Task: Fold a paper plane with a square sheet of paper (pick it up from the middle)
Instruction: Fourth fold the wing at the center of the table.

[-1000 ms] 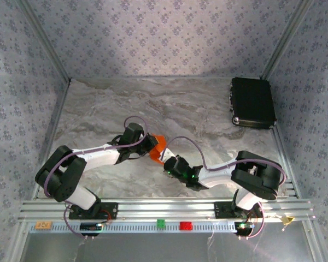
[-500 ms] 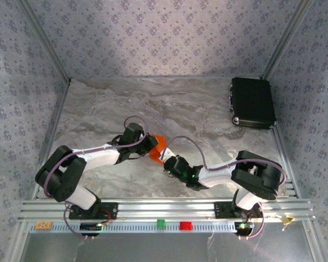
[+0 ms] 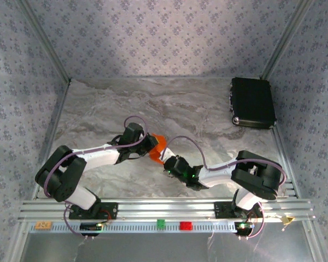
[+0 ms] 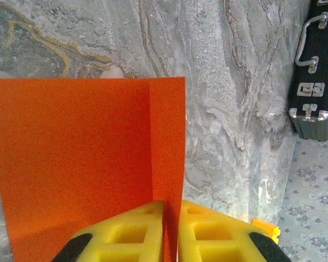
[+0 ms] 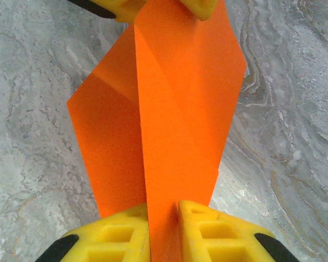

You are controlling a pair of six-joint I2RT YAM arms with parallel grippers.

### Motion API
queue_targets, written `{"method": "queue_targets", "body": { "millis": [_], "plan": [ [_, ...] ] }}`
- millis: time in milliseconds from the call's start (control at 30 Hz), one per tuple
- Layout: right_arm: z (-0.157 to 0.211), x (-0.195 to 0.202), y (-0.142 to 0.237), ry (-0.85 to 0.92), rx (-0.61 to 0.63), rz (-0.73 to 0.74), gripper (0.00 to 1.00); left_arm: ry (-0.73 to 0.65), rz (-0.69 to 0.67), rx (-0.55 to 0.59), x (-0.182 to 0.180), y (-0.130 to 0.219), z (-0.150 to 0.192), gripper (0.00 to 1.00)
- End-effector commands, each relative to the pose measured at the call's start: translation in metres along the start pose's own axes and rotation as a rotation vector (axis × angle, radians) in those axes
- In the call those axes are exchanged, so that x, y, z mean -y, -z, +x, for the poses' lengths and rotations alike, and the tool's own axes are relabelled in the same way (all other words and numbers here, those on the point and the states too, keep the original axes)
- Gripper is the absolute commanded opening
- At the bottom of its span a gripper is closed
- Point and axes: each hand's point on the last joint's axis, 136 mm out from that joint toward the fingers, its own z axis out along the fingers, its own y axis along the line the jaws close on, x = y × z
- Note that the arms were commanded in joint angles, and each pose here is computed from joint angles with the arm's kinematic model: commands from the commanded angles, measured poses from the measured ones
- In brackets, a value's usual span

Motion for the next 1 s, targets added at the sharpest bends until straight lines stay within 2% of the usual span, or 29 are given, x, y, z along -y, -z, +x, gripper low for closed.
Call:
{"method": "queue_targets", "body": {
  "millis": [0,467,967],
  "plan": [
    [-0.0146,0.0027,0.0024,-0.042,0.037,0.007,0.21,-0.012,0.0,-0.007,0.0042,-0.0017,-0.0026,0.13],
    [-0.0167,0.0029,0.002,-0.046,0.049,0.005,0.21,-0.012,0.001,-0.006,0.0042,-0.0022,-0.0031,0.13],
    [-0.013,0.0027,0.0002,-0.034,0.028,0.011,0.1,-0.013,0.001,-0.007,0.005,-0.0023,-0.0031,0.13]
  ]
}}
